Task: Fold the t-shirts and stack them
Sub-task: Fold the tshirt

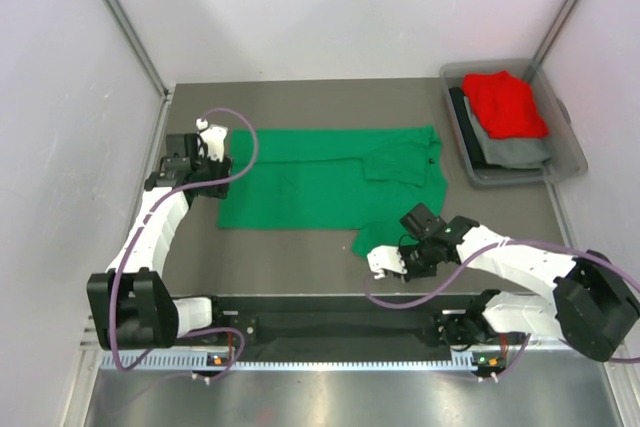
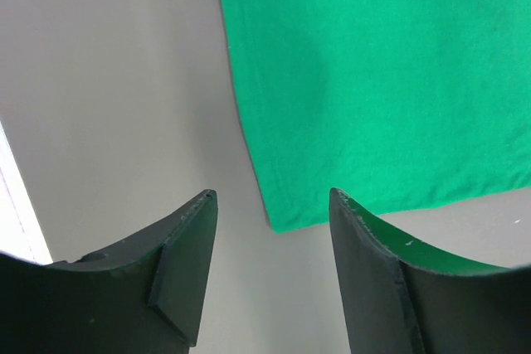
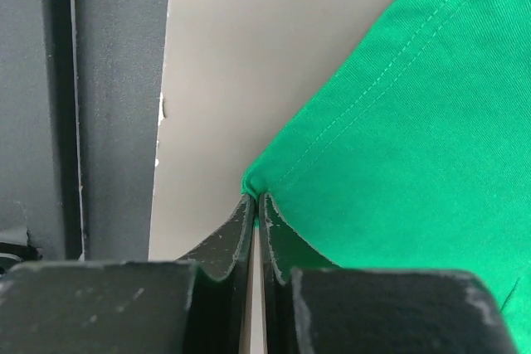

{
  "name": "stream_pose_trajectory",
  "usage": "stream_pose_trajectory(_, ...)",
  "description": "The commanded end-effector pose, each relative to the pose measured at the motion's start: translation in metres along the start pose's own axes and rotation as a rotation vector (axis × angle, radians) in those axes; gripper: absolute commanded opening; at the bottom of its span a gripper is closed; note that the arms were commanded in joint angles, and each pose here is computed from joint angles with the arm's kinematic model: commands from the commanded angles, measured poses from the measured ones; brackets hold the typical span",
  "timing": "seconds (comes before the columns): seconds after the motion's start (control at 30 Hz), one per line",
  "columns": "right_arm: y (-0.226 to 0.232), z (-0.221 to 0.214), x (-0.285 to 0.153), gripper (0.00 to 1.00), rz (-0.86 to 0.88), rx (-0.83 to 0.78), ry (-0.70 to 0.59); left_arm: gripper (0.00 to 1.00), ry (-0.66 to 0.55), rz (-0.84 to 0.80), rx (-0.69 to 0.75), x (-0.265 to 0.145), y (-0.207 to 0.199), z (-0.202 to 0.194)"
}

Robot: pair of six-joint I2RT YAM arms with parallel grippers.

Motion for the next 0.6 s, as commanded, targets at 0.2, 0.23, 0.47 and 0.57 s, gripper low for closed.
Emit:
stream_pose_trajectory(0.2, -0.03, 0.03, -0.073, 0.0, -0.384, 0.107, -0.086, 0.57, 0.361, -0.142, 0.079, 0.007, -0.009, -0.057)
stream_pose_trajectory(0.23, -0.033, 0.031, -0.079, 0.0, -0.417, 0.121, -0.094, 0.57, 0.372, -0.147, 0.081, 0.009, -0.01, -0.061)
stream_pose_trajectory(0.47, -0.037, 0.023, -0.091, 0.0, -0.484, 0.196, -0.108, 0.57, 0.399, -0.125, 0.072, 0.026, -0.006, -0.068)
stream_pose_trajectory(0.57, -0.04, 0.024, -0.092, 0.0, -0.485, 0.199, -0.11, 0.55, 0.423, -0.11, 0.072, 0.034, -0.004, -0.074)
Point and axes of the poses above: each gripper's point midway between its finger pads, its own x axis out along the fingers, its own y axis along the line the jaws close on, z = x × y, the point moved 5 cm from there along -x, back along the fingers, and after that the axes turned 3 degrees about -x, right-handed, at the moved point
